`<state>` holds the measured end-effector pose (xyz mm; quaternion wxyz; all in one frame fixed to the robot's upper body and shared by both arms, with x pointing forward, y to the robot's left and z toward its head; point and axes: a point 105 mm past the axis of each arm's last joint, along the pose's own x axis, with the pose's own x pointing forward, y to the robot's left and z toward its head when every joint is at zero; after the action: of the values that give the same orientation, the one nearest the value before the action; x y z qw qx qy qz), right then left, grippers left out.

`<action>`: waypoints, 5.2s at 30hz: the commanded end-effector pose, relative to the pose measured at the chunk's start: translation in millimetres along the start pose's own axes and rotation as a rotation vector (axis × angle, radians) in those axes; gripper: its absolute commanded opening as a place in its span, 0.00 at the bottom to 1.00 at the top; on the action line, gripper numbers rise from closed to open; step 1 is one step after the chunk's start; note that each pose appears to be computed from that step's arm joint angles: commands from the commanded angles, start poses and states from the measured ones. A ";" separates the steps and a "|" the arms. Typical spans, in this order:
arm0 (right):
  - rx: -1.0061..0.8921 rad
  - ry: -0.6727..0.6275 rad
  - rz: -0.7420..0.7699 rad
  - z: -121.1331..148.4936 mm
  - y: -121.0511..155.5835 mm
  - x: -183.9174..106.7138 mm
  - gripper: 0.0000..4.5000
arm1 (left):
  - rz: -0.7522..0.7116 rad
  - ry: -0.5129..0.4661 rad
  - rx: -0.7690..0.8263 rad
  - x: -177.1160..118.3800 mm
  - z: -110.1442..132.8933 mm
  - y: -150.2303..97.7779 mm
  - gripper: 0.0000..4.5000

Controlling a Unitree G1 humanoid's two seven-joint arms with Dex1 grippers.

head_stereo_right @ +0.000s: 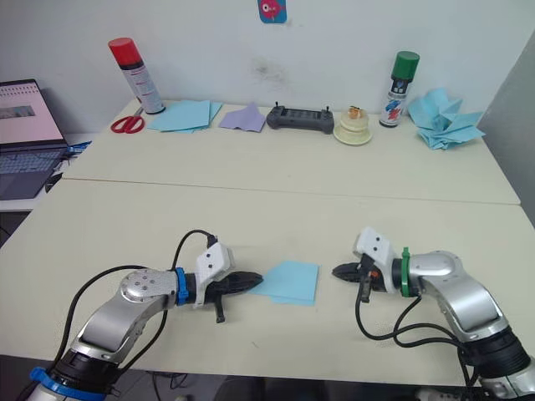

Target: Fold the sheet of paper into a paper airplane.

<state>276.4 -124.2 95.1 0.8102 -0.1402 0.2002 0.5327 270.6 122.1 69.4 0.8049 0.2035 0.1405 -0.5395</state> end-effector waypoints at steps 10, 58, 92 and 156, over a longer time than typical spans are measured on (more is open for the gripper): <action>0.765 0.007 -0.016 4.1 5.6 11.6 0.61 | -0.087 0.094 0.097 7.4 -24.0 -20.6 0.00; -0.038 -0.084 0.265 27.5 51.8 53.4 0.01 | -0.130 0.197 -0.060 -13.4 -32.0 -14.0 0.00; -0.301 0.017 0.259 7.9 47.2 65.2 0.05 | -0.207 0.061 -0.130 7.9 9.5 -13.4 0.00; -0.185 0.086 0.211 -12.0 37.5 68.0 0.00 | 0.026 0.101 -0.138 -3.6 -24.0 19.2 0.00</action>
<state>263.9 -48.7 65.6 0.7265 -0.2074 0.1624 0.6347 273.9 110.4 65.0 0.7813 0.1574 0.1810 -0.5762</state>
